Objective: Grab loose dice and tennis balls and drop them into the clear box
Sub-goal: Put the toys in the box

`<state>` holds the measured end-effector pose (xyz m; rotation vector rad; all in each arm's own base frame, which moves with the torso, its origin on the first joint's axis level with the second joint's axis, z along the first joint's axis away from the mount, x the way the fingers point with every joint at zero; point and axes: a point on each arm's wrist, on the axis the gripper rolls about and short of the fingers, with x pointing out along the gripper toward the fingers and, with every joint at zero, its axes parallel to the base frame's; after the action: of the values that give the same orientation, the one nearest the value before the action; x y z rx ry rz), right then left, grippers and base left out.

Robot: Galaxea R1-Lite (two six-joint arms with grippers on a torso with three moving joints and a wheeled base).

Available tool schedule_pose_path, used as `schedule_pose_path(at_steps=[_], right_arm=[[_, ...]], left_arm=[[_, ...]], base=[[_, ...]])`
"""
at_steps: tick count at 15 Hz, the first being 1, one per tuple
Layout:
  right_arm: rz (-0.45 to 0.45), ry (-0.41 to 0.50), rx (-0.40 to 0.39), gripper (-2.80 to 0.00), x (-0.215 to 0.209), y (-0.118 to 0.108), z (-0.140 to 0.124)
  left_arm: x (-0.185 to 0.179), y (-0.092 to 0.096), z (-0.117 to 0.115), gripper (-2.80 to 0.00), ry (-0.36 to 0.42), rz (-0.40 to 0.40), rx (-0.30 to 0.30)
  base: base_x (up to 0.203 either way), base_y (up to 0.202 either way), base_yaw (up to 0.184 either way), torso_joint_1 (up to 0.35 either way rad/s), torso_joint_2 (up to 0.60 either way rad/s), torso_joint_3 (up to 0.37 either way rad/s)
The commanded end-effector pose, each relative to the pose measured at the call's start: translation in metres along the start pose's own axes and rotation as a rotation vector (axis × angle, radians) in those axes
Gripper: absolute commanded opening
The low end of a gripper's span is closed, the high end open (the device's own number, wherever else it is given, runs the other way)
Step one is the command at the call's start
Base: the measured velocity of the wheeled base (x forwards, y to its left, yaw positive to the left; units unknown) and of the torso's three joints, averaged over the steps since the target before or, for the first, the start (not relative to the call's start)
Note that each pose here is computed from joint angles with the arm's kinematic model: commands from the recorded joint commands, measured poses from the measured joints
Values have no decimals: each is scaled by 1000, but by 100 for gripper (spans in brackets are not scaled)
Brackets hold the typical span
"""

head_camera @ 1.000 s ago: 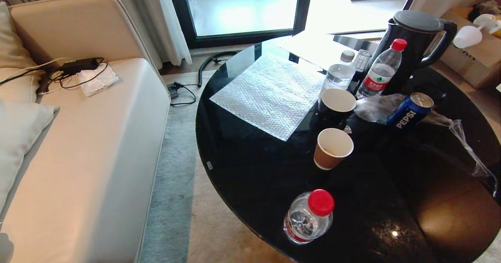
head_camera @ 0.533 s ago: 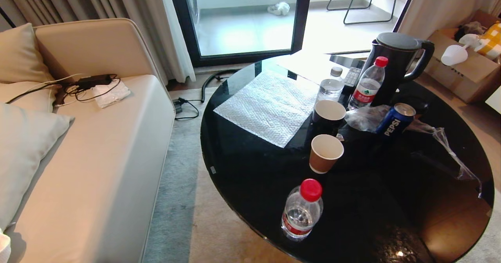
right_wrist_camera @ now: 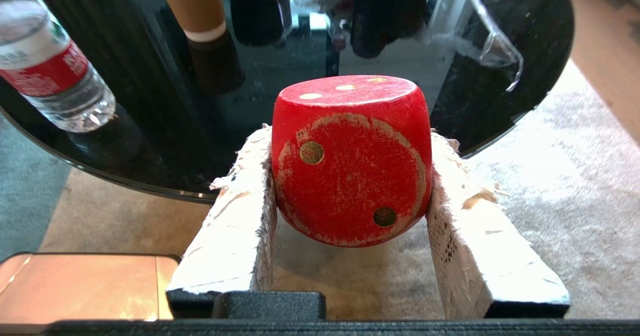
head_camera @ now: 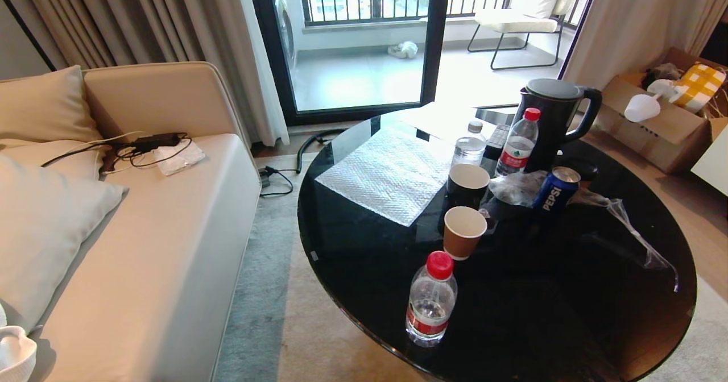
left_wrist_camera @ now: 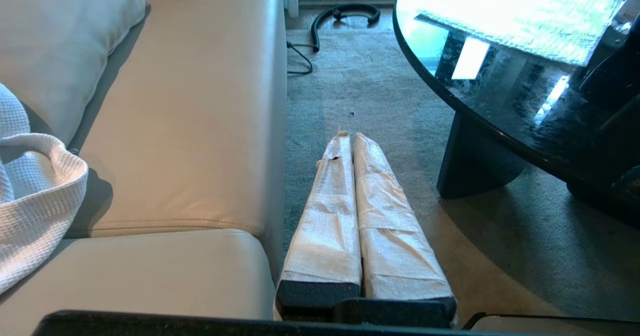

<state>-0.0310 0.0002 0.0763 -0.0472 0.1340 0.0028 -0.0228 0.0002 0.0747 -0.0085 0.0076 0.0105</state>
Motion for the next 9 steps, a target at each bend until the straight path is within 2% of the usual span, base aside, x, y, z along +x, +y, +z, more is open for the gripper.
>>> schedule_pose_path(at_steps=[1,9], right_arm=[[0,1,-1,-280,0,0,0],[0,1,-1,-280,0,0,0]], left_arm=[[0,0,0,-280,0,0,-1],[0,0,0,-280,1,0,-1]], base=[[0,0,0,2,0,213],[0,0,0,3,2,199]])
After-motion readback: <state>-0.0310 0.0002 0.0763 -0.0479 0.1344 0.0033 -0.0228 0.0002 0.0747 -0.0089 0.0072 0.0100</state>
